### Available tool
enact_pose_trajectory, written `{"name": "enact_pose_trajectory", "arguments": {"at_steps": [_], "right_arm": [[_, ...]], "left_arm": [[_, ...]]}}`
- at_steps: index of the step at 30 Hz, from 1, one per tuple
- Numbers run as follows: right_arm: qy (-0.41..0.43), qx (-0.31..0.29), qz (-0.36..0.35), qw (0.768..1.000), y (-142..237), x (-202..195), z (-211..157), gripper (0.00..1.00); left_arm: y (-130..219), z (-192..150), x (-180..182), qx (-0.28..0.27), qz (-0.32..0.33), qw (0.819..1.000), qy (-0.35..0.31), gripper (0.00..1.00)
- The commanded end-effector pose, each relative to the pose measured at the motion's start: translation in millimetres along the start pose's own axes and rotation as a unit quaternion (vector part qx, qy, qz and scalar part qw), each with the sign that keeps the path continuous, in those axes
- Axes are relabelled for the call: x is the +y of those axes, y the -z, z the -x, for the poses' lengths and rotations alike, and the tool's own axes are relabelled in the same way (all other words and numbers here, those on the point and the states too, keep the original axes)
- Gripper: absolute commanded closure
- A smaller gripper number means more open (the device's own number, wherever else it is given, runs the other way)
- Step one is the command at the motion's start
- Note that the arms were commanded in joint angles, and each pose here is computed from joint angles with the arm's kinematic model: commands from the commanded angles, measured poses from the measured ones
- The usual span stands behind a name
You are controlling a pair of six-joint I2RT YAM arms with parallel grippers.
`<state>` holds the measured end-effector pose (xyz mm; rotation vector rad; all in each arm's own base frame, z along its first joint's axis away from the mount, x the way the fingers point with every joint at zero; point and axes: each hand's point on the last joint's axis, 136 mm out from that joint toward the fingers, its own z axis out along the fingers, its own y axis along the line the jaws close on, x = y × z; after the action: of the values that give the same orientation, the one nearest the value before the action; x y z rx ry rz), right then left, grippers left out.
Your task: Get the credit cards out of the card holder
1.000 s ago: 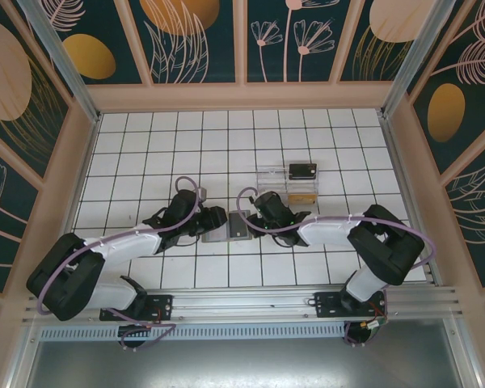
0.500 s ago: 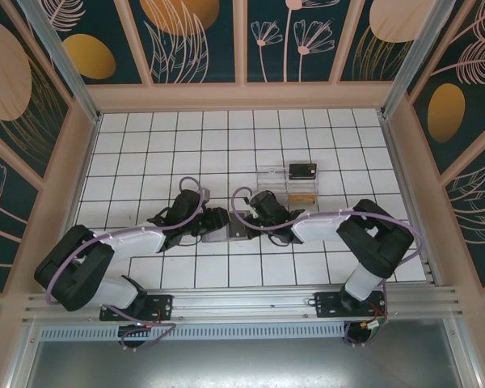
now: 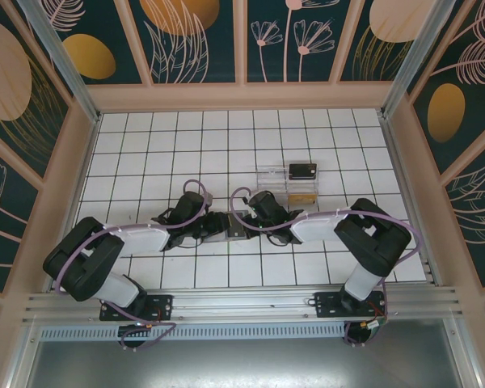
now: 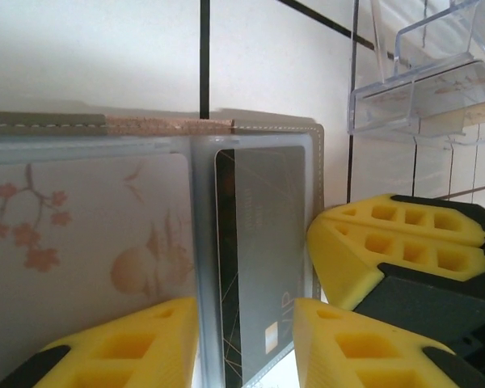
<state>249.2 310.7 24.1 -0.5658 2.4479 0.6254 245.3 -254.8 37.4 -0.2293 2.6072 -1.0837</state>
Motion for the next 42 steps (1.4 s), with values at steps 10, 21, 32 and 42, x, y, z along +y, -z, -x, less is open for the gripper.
{"name": "enact_pose_trajectory", "arguments": {"at_steps": [10, 21, 32, 42], "right_arm": [[0.002, 0.034, -0.002, 0.999, -7, 1, -19, 0.9], [0.002, 0.035, -0.005, 0.999, -7, -1, -20, 0.9], [0.002, 0.044, -0.022, 0.999, -9, -9, -27, 0.9], [0.0, 0.045, -0.027, 0.999, -8, -11, -29, 0.9]], "left_arm": [[-8, -10, 8, 0.029, 0.002, 1.0, 0.008, 0.74], [-11, -10, 3, 0.034, -0.005, 0.999, 0.006, 0.87], [1, -7, 15, 0.014, 0.03, 0.999, 0.001, 0.92], [15, -4, 29, 0.001, 0.048, 0.999, 0.005, 0.92]]}}
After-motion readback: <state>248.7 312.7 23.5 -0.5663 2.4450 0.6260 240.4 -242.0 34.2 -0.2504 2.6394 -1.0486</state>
